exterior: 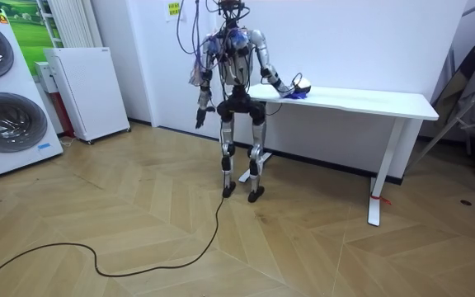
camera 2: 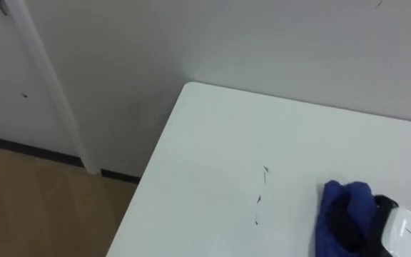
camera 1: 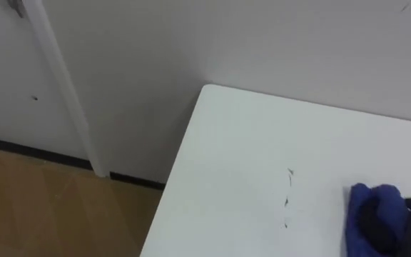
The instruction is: Wipe table
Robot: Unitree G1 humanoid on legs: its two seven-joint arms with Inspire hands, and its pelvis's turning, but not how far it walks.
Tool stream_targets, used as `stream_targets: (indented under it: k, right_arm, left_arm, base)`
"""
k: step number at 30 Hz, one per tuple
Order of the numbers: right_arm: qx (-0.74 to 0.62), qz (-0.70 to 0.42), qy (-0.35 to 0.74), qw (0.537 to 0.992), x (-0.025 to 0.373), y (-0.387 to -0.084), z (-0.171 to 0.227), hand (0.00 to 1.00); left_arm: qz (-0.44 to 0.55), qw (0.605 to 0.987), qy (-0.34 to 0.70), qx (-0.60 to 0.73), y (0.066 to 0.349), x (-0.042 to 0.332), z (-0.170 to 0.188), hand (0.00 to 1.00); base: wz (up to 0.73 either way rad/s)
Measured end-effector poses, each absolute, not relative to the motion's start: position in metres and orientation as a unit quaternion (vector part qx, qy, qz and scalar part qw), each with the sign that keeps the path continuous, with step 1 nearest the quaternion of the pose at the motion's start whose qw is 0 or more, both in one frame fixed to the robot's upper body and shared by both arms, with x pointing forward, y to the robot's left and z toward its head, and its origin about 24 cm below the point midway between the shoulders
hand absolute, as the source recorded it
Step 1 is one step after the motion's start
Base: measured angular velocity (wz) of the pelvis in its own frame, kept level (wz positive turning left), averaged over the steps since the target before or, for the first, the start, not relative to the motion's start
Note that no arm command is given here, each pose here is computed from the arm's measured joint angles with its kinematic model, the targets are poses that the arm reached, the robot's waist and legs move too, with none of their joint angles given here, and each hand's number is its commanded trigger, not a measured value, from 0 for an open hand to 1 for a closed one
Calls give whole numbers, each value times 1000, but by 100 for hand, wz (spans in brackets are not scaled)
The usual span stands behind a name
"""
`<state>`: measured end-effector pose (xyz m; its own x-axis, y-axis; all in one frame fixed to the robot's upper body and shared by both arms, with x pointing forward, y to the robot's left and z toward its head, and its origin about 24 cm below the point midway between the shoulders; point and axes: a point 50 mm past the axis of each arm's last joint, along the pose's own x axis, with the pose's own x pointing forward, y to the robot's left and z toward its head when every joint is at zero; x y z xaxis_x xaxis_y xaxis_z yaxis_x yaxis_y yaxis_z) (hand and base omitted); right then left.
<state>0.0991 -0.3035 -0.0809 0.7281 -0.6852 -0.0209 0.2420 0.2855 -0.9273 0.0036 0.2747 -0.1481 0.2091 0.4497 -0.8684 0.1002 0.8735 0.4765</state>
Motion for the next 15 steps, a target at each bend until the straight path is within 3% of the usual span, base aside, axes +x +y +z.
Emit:
stream_targets:
  k: [6, 10, 12, 15]
  right_arm:
    - [-506, -290, 213, 784, 158, -281, -76, 100]
    - [-505, -195, 148, 828, 217, -222, -62, 100]
    - [-514, -144, 94, 840, 245, -195, -49, 100]
    - [-513, -128, 45, 848, 260, -185, -36, 100]
  left_arm:
    - [88, 760, 602, 231, 261, 33, -156, 0]
    - [70, 778, 577, 239, 259, 69, -156, 0]
    - [60, 786, 564, 246, 259, 82, -154, 0]
    - [49, 798, 544, 254, 261, 96, -149, 0]
  base:
    - [-74]
    - [-64]
    - [3]
    - [84]
